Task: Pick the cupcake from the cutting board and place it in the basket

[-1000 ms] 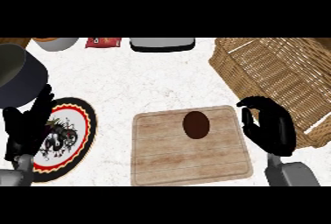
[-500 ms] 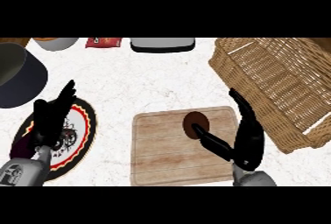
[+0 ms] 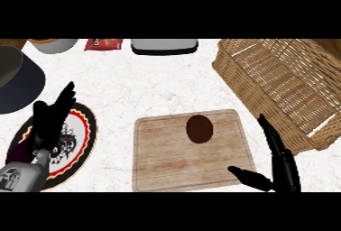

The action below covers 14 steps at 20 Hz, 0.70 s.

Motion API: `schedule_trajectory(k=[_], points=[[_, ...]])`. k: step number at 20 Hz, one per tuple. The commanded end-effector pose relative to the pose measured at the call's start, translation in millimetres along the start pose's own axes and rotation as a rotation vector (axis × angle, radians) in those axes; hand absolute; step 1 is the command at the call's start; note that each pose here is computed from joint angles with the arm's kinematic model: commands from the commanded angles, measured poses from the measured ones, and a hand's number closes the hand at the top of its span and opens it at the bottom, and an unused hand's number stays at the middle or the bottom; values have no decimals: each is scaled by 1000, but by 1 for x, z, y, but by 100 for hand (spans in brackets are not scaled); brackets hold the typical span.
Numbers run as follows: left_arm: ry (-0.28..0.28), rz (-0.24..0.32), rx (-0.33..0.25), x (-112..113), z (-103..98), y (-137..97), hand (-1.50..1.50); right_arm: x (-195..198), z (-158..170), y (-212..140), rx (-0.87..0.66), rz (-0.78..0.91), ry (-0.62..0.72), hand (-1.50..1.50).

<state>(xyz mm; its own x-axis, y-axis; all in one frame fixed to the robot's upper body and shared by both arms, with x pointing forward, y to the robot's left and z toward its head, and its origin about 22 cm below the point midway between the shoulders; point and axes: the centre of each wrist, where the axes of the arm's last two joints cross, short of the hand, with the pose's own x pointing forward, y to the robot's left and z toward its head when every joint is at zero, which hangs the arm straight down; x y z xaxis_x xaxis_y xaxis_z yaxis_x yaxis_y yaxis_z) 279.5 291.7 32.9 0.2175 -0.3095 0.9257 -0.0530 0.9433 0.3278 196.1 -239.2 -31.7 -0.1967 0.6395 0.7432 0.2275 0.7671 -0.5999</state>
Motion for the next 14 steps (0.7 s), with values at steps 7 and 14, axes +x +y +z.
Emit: schedule_trajectory(k=[7, 14], points=[[8, -2, -29, -3, -3, -7, 0, 91, 3, -61, 377, 118, 133, -150], [-20, 19, -41, -6, -13, -18, 0, 164, 5, -93, 285, 120, 206, -150]])
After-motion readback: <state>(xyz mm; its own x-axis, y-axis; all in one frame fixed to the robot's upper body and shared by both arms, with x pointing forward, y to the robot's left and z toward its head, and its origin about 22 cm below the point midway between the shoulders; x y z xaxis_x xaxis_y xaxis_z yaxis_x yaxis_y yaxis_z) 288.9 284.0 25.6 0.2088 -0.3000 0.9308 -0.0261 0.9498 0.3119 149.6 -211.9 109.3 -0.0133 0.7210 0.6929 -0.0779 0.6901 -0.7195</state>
